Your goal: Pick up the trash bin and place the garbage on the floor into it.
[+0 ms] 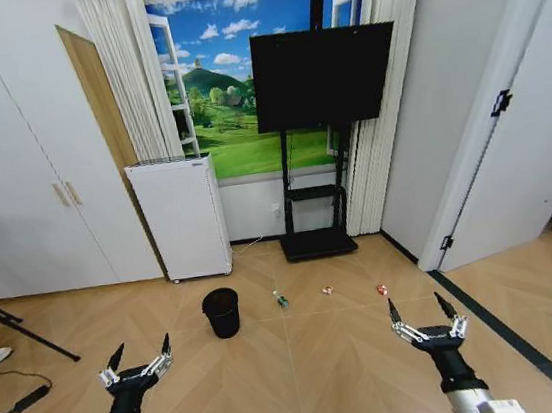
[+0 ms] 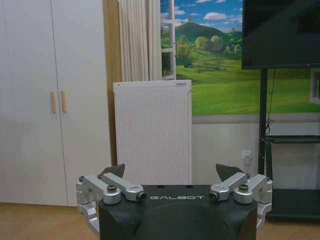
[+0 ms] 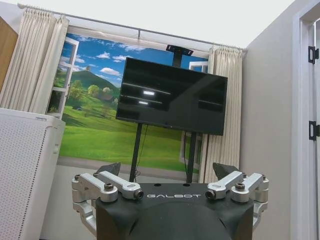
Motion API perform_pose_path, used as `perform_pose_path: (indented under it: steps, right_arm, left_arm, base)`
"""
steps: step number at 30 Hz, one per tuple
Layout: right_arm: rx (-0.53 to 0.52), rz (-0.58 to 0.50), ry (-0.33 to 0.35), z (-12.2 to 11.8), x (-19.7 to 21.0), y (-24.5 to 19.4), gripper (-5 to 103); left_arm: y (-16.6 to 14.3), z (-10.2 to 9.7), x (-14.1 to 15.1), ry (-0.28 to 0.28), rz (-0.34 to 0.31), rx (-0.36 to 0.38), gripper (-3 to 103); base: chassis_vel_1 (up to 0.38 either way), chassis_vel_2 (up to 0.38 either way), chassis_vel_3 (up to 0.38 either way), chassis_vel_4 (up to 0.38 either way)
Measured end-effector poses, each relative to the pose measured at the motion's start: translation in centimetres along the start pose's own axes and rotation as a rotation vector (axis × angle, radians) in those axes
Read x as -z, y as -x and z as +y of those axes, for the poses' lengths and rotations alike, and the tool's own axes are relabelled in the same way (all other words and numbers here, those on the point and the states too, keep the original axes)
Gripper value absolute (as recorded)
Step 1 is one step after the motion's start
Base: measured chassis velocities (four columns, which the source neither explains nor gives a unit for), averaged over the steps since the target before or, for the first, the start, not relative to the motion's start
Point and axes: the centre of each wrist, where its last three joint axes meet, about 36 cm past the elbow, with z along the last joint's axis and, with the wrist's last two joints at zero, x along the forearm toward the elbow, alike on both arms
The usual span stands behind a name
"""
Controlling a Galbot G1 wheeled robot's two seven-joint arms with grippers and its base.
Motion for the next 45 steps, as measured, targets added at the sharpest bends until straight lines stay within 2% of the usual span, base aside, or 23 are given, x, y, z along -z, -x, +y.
perform_pose_path:
  steps: [8,9,10,25,33,38,40,45]
  right_arm:
    - [-0.001,0.003,-0.001,0.0,0.0,-0.1,100]
    - [-0.003,0.003,0.000,0.0,0.0,-0.2,100]
    - [-0.004,0.004,0.001,0.0,0.0,-0.2,100]
    - [-0.029,0.051,0.009,-0.1,-0.2,-0.2,100]
    - [0.007,0.063,0.023,0.1,-0.5,-0.3,100]
    - [0.025,0.063,0.034,0.1,-0.8,-0.1,100]
    - [0.028,0.066,0.039,0.1,-1.2,0.1,100]
    - [0.030,0.068,0.043,0.1,-1.5,0.4,100]
  left_arm:
    - [-0.1,-0.1,0.0,-0.003,-0.002,0.000,100]
    - [-0.1,-0.1,0.0,-0.005,-0.007,0.001,96]
    - [-0.1,-0.1,0.0,-0.006,-0.010,0.003,98]
    - [-0.2,-0.2,-0.3,-0.004,-0.002,0.008,99]
    - [-0.6,-0.3,-0.2,-0.001,0.000,0.013,97]
    - [-0.9,-0.3,0.0,0.004,-0.001,0.015,102]
    - [-1.0,-0.2,0.0,0.008,0.002,0.020,98]
    - [-1.2,0.0,0.0,0.012,0.008,0.025,98]
  base:
    - [0.000,0.000,0.000,0.000]
    - [0.000,0.000,0.000,0.000]
    - [0.000,0.000,0.000,0.000]
    - [0.000,0.000,0.000,0.000]
    - [0.000,0.000,0.000,0.000]
    - [0.000,0.000,0.000,0.000]
    - [-0.082,0.053,0.068,-0.084]
    - [-0.116,0.129,0.119,-0.114]
